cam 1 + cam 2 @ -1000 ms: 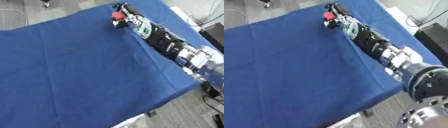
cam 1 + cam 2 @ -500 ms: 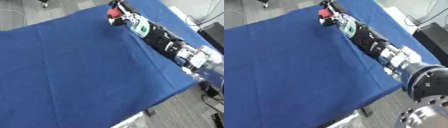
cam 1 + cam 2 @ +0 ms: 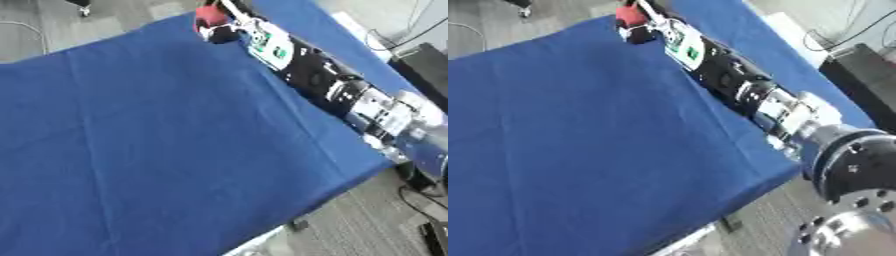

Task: Pick up the objects with one hand, pass them to the other hand, and then place them into the box on the other side of the table.

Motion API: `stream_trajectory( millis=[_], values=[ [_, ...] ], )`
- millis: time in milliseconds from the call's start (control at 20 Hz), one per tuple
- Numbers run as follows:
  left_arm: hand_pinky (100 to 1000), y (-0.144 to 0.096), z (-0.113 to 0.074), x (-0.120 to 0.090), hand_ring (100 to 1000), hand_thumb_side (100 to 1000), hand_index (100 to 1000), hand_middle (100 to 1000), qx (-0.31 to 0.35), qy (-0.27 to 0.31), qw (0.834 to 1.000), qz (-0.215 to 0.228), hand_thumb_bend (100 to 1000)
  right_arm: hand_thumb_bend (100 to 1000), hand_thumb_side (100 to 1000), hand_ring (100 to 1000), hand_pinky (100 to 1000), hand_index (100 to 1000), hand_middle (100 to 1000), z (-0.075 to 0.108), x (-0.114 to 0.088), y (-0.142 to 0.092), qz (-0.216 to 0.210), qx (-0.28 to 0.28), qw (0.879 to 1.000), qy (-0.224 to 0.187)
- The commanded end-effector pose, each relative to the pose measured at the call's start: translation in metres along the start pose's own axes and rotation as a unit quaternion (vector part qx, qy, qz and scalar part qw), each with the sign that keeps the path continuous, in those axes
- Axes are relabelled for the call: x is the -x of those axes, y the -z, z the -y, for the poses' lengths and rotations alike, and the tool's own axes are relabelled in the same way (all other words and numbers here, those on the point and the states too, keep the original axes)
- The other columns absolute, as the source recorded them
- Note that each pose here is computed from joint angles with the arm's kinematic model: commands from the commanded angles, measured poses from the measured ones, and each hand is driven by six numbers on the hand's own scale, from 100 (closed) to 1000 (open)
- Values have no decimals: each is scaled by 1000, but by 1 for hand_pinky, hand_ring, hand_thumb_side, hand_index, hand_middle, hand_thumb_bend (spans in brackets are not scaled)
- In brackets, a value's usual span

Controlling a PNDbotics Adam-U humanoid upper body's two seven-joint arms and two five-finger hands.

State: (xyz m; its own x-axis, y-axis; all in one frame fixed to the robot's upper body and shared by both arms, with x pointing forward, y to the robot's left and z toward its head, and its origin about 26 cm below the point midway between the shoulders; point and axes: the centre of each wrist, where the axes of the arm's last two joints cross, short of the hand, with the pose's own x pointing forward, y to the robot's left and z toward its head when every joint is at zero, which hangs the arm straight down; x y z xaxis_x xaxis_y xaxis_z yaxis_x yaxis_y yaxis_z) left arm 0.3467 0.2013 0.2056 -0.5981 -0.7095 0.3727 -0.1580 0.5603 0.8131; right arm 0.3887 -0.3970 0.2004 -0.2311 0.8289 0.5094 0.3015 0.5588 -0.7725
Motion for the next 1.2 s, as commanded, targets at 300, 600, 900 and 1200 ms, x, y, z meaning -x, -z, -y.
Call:
stream_trajectory(
  millis=[300,600,900,1200],
  values=[
    [734,-10,7,23,717,764,843,712,10,26,999,-45,490,100,100,452,731,819,571,7,-134,-15,187,-5,973,135],
    [738,-6,31,29,731,666,850,725,-4,32,999,-35,512,100,100,453,730,819,572,12,-194,-37,262,-39,940,217],
    [742,28,71,1,751,548,861,741,-70,26,995,63,554,100,100,450,730,819,569,-5,-218,-37,284,-84,910,289],
    [739,60,112,-41,758,471,866,749,-133,-17,975,179,593,100,100,446,730,818,564,-18,-237,-37,289,-110,888,339]
  ],
)
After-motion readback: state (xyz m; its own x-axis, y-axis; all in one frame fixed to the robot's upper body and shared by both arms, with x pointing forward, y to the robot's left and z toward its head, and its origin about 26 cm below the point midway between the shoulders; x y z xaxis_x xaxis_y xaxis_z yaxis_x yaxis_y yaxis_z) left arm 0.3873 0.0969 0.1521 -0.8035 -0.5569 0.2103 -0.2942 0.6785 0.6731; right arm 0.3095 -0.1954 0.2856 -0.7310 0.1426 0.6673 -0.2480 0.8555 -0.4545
